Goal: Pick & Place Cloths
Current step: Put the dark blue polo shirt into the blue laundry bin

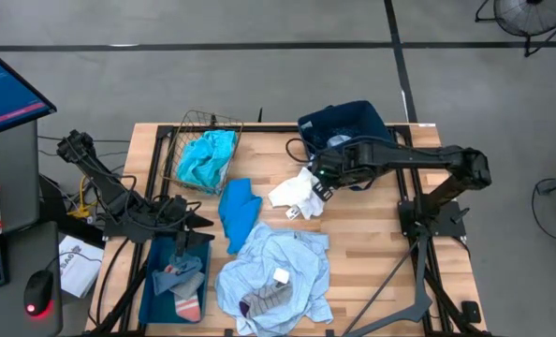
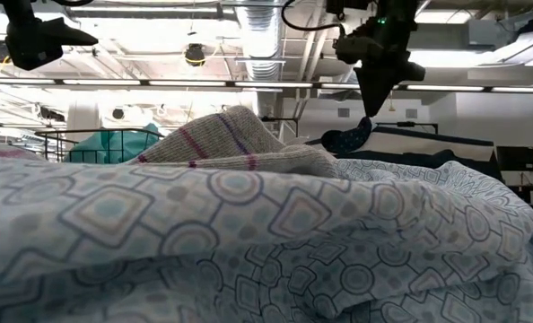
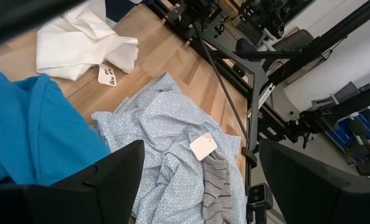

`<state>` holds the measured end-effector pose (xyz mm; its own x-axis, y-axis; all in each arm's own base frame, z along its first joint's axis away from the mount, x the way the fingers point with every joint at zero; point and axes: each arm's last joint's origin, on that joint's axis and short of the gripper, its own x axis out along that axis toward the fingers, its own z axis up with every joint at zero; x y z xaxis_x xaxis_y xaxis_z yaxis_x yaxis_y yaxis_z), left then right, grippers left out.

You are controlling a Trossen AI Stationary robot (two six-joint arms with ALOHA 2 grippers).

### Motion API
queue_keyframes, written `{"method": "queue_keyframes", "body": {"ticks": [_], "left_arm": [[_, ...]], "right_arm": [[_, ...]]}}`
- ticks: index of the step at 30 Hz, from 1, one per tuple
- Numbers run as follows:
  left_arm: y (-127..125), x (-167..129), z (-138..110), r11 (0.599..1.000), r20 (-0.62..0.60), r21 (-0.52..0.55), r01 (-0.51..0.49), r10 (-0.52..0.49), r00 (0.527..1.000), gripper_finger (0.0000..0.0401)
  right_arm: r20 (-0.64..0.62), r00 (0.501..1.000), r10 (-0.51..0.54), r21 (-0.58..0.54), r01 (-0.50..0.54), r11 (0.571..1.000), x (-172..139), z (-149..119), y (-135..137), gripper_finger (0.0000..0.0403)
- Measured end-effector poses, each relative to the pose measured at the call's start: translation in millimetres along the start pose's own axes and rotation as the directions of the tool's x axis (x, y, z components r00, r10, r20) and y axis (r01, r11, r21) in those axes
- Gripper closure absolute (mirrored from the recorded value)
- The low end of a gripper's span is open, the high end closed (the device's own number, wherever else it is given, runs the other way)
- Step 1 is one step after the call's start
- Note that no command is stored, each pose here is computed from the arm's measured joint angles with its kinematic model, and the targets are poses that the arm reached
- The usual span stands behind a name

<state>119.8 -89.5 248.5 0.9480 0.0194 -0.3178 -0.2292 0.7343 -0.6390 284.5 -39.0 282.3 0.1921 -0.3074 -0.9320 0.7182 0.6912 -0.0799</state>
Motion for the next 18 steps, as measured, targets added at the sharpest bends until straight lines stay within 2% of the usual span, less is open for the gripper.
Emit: {"method": "queue_keyframes", "body": {"ticks": [4, 11, 15, 18], "left_arm": [[0, 0, 0, 1.0, 0.0, 0.0, 0.0, 0.0, 1.0, 0.01], [0, 0, 0, 1.0, -0.001, 0.0, 0.001, -0.001, 1.0, 0.01], [0, 0, 0, 1.0, 0.0, -0.001, 0.002, -0.002, 1.0, 0.01], [0, 0, 0, 1.0, 0.0, -0.001, 0.002, -0.002, 1.0, 0.01]], "right_arm": [[0.039, 0.999, -0.01, -0.007, 0.01, 1.0, -7, -1, -3, 0.0396], [0.114, 0.993, 0.022, 0.037, -0.027, 0.999, -29, -4, -15, 0.0351], [0.119, 0.992, 0.052, 0.05, -0.058, 0.997, -31, -4, -15, 0.0302], [0.097, 0.994, 0.042, 0.052, -0.047, 0.998, -26, -3, -12, 0.0241]]}}
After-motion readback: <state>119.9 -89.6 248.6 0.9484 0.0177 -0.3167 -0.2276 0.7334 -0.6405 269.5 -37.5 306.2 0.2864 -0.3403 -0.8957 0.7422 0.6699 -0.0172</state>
